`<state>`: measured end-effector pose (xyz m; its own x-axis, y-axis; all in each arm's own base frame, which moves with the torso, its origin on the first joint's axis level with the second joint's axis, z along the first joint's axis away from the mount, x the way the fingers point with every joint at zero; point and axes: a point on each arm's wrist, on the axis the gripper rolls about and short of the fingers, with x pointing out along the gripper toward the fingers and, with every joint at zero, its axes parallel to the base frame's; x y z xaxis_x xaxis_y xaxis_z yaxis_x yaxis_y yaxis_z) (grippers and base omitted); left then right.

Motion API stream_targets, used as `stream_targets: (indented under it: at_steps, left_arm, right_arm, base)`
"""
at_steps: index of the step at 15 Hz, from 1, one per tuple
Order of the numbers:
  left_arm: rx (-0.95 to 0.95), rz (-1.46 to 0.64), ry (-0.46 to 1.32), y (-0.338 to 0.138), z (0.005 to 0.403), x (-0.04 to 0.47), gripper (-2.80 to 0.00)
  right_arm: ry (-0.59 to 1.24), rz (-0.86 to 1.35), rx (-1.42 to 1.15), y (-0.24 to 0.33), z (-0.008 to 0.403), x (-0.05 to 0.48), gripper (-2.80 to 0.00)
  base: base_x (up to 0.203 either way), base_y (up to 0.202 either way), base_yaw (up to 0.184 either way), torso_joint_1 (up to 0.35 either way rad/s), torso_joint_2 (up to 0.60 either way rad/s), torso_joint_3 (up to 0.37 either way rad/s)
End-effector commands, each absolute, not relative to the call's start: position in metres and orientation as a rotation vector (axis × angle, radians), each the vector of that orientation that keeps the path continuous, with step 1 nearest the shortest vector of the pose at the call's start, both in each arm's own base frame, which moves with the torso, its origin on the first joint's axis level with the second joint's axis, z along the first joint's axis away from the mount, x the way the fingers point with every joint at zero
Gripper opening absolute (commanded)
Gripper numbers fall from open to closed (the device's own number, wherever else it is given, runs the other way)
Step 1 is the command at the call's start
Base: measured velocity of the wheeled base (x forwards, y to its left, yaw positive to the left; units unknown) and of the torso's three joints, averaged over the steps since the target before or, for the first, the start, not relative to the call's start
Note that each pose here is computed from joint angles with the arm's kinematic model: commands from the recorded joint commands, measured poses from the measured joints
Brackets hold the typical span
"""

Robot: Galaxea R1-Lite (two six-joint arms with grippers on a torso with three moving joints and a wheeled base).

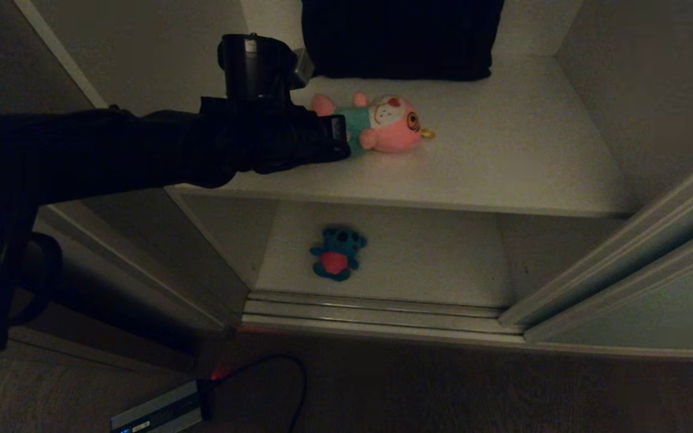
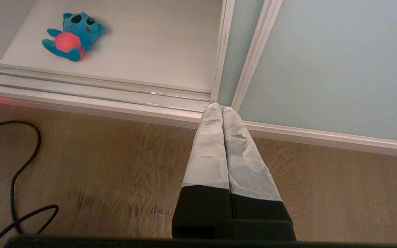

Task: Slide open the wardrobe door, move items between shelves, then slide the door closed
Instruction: Place the pink doll on the lower shelf

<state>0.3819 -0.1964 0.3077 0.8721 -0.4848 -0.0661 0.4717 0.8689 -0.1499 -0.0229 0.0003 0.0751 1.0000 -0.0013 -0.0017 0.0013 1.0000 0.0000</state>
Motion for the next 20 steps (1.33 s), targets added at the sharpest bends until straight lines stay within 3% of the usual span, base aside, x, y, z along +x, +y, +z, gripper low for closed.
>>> stream_targets:
  at_steps: [1, 5, 11, 16, 20]
  left_arm:
    - [-0.142, -0.517, 0.059, -0.194, 0.327, 0.367, -2.8]
    - [-0.162, -0.535, -0.015, -0.188, 0.363, 0.332, -2.8]
    - [-0.201, -0.341, -0.108, -0.177, 0.403, 0.281, -2.8]
    - [-0.158, -0.367, -0.078, -0.118, 0.441, 0.191, -2.8]
    - [-0.053, -0.34, -0.063, -0.06, 0.431, 0.116, -2.8]
  right_arm:
    - [0.006, 0.0, 0.0, 0.0, 0.074, -0.023, -2.8]
    - [0.006, -0.002, 0.0, 0.0, 0.074, -0.023, -2.8]
    - [0.006, -0.002, 0.0, 0.0, 0.074, -0.023, -2.8]
    - [0.006, -0.001, 0.0, 0.0, 0.074, -0.023, -2.8]
    - [0.006, -0.002, 0.0, 0.0, 0.074, -0.023, -2.8]
  base:
    - [0.0, 0.0, 0.0, 0.0, 0.0, 0.0]
    - [0.0, 0.0, 0.0, 0.0, 0.0, 0.0]
    - [0.0, 0.0, 0.0, 0.0, 0.0, 0.0]
    - [0.0, 0.0, 0.0, 0.0, 0.0, 0.0]
    - [0.0, 0.0, 0.0, 0.0, 0.0, 0.0]
